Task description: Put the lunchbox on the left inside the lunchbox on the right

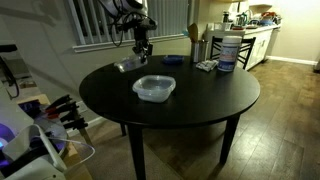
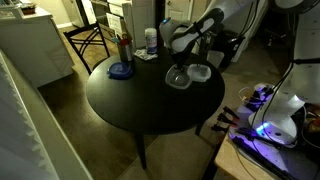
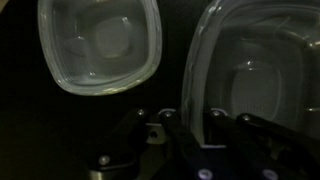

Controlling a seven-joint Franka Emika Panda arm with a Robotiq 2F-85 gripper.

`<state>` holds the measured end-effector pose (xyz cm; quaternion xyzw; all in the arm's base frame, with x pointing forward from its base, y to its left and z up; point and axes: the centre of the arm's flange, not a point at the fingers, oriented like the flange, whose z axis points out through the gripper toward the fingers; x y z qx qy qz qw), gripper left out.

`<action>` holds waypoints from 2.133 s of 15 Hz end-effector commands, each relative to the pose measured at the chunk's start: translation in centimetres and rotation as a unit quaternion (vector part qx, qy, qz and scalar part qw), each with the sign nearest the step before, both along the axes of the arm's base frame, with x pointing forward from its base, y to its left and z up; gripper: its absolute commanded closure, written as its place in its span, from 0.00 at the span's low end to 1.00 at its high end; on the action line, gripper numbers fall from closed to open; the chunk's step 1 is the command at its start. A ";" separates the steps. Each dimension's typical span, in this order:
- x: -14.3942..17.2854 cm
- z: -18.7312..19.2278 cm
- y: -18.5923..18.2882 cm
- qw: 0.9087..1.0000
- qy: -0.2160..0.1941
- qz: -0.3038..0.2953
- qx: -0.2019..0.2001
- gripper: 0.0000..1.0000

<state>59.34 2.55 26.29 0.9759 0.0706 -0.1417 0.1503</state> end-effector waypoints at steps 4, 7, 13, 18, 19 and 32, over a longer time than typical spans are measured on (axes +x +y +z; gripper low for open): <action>-5.3 3.6 -5.3 0.999 0.021 0.004 -0.038 0.97; -7.1 4.4 -9.0 0.998 0.017 -0.012 -0.054 0.97; -9.7 6.3 -16.0 0.993 0.014 -0.074 -0.095 0.97; -10.4 5.7 -19.8 0.986 0.011 -0.097 -0.134 0.97; -9.8 5.1 -20.0 0.984 0.011 -0.100 -0.147 0.97; -2.3 0.8 -17.5 0.986 -0.043 -0.033 -0.156 0.97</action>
